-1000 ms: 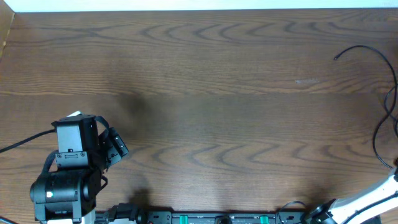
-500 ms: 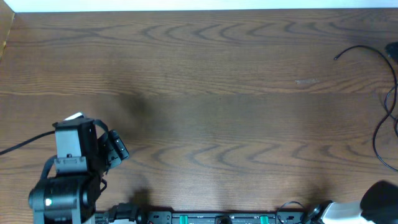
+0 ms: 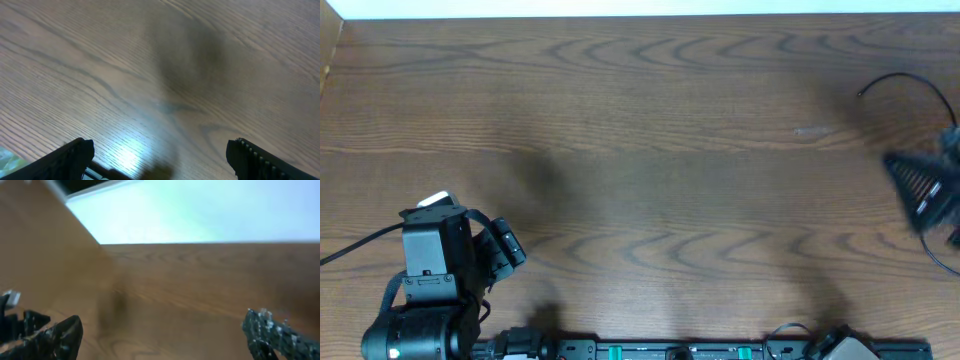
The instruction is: Untangle cables
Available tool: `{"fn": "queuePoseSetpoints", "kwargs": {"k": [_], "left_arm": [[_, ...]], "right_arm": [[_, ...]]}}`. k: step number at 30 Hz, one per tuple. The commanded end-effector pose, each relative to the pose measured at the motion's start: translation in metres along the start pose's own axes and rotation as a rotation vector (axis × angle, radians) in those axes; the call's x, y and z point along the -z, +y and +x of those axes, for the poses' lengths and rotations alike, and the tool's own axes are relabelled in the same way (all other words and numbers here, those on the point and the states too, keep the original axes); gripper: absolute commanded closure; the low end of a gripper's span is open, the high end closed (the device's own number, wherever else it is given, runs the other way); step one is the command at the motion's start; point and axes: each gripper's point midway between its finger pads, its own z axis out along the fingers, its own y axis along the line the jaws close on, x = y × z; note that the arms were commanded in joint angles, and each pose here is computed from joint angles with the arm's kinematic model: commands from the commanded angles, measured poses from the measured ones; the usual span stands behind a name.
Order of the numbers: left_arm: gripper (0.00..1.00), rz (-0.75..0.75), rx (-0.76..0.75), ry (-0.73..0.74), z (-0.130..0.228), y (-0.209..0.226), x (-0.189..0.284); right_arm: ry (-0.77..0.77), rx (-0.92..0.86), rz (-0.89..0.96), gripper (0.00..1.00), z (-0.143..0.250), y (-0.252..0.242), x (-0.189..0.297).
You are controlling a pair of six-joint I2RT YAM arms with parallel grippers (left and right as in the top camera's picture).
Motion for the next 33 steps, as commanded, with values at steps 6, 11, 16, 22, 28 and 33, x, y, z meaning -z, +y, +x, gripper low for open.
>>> {"fn": "queuePoseSetpoints", "kwargs": {"k": [6,11,16,22,28,33], "left_arm": [[0.09,-0.003,-0.025,-0.016,-0.003,0.001,0.003],[0.09,-0.002,-0.025,-0.015,-0.003,0.001,0.003],[0.09,0.0,-0.021,-0.01,-0.002,0.001,0.003],[0.09,-0.001,-0.022,-0.006,0.0,0.002,0.003],[0.09,0.004,-0.019,-0.023,0.002,0.004,0.008],[0.09,0.015,-0.012,-0.052,0.002,0.005,0.014]], "right_arm": [[-0.12,0.298,-0.024,0.12,0.029,0.099,0.027],[-0.154,0.401,-0.027,0.17,0.054,0.141,0.038],[-0.159,0.327,0.045,0.01,0.071,0.149,0.044],[-0.149,-0.15,0.224,0.01,0.083,0.114,0.054],[-0.112,0.156,0.135,0.01,0.106,0.14,0.073],[-0.146,0.291,0.128,0.01,0.133,0.153,0.101]]}}
